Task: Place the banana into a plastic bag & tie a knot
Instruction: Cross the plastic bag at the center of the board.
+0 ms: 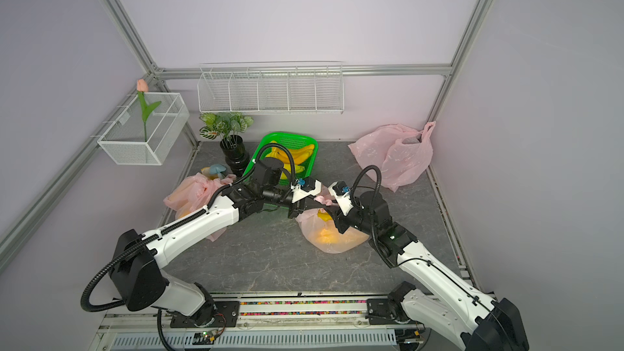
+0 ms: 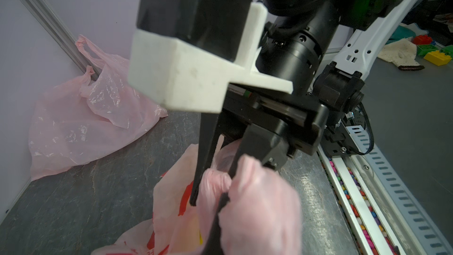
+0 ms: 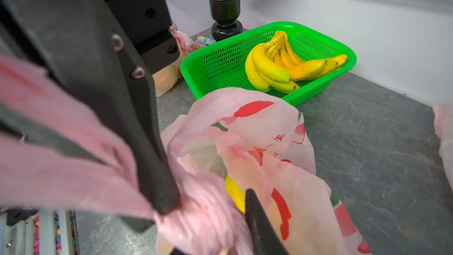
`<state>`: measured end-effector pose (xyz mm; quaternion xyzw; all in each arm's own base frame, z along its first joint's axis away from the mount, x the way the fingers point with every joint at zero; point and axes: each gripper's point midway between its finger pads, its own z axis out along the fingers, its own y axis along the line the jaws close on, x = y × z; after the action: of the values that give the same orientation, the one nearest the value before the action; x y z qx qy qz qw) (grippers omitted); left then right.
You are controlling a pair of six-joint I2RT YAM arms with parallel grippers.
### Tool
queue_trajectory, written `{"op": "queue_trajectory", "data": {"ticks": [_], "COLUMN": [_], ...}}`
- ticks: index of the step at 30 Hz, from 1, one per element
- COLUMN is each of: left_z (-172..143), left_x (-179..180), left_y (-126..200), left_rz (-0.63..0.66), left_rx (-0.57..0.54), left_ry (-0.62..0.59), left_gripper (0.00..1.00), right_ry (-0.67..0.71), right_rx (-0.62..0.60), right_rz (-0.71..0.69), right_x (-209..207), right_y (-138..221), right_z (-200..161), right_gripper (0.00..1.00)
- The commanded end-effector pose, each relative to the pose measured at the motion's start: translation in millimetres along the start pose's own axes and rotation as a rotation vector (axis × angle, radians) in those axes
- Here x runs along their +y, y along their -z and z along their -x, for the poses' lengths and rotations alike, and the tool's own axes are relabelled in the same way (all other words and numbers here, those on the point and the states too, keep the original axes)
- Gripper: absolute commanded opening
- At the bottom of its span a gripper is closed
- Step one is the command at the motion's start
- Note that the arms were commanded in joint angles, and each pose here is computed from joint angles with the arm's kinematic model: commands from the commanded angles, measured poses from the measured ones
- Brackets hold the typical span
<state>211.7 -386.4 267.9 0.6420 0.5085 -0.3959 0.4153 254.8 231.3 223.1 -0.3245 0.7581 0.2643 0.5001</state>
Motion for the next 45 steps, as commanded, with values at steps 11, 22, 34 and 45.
{"op": "queue_trajectory", "data": {"ticks": [11,22,34,45], "left_z": [17,39,46,24], "left_x": [5,31,38,126], "left_y": [-3,-19,26,55], "left_rz": [-0.022,0.059,0.296,0.597], "left_rx": [-0.057,-0.175,-0.192,-0.172], "left_ry": [0.049,0.202,0.316,0.503], "left_gripper": [0.0,0.09,0.47,0.44], "right_ry": [-0.139,-0.321,-0.338,-0.313], "right_rx": [-0.223,-0.442,-0.524,-0.526], "right_rz": [-0.096,-0.092,-0.046,0.001], "right_x": [-19,-49,-61,-57], "right_y": [4,19,23,20], "right_z": [38,72,67,61], "right_gripper": [0.07,0.07,0.06,0.07]}}
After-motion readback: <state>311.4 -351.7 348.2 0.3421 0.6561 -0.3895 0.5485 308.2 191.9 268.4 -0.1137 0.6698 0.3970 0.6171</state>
